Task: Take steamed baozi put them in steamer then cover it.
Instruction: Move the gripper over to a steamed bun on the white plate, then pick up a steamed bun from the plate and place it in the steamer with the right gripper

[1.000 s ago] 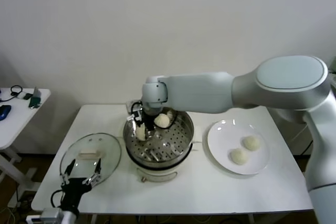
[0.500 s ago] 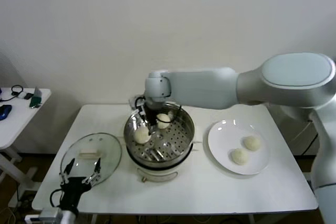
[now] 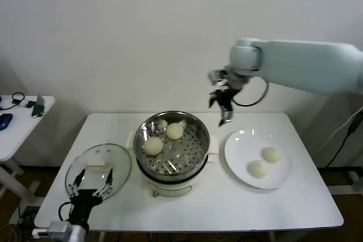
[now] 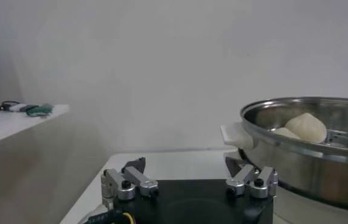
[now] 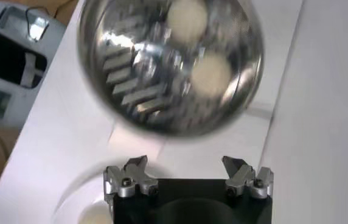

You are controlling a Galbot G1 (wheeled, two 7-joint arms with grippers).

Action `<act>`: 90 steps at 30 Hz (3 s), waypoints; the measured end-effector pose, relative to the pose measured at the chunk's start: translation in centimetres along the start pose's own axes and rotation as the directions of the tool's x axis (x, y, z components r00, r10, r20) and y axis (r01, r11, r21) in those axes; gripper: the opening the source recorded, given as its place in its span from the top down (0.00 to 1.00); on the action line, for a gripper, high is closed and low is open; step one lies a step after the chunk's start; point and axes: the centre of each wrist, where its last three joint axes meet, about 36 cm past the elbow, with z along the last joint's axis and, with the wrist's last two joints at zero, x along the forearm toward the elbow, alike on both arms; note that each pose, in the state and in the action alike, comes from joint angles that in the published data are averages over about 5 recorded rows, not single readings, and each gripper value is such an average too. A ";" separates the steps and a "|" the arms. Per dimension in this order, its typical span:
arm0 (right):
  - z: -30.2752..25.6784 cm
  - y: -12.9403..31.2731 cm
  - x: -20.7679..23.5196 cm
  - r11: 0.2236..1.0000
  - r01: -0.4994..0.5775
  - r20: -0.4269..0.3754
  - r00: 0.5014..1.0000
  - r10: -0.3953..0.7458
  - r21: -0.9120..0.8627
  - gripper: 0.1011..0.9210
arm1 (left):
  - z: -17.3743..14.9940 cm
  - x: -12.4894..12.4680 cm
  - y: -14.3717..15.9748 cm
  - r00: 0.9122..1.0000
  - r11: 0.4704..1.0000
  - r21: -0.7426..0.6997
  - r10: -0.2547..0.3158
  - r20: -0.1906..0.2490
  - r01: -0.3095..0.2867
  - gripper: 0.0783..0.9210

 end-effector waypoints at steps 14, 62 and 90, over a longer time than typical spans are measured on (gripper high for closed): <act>11.1 7.9 -7.7 0.988 0.087 -0.063 0.993 -0.096 -0.127 0.12 | 0.5 0.2 0.0 1.000 1.000 0.003 -0.008 -0.015 0.008 0.12; 11.7 10.6 -20.9 0.981 0.087 -0.094 0.990 -0.104 -0.176 0.31 | 0.9 0.6 0.0 0.999 1.000 -0.014 -0.020 -0.032 0.020 0.12; -9.1 1.1 4.9 0.748 -0.151 -0.001 0.980 0.199 0.646 0.33 | 0.4 0.3 -0.4 1.000 1.000 -0.003 -0.023 -0.016 0.023 0.12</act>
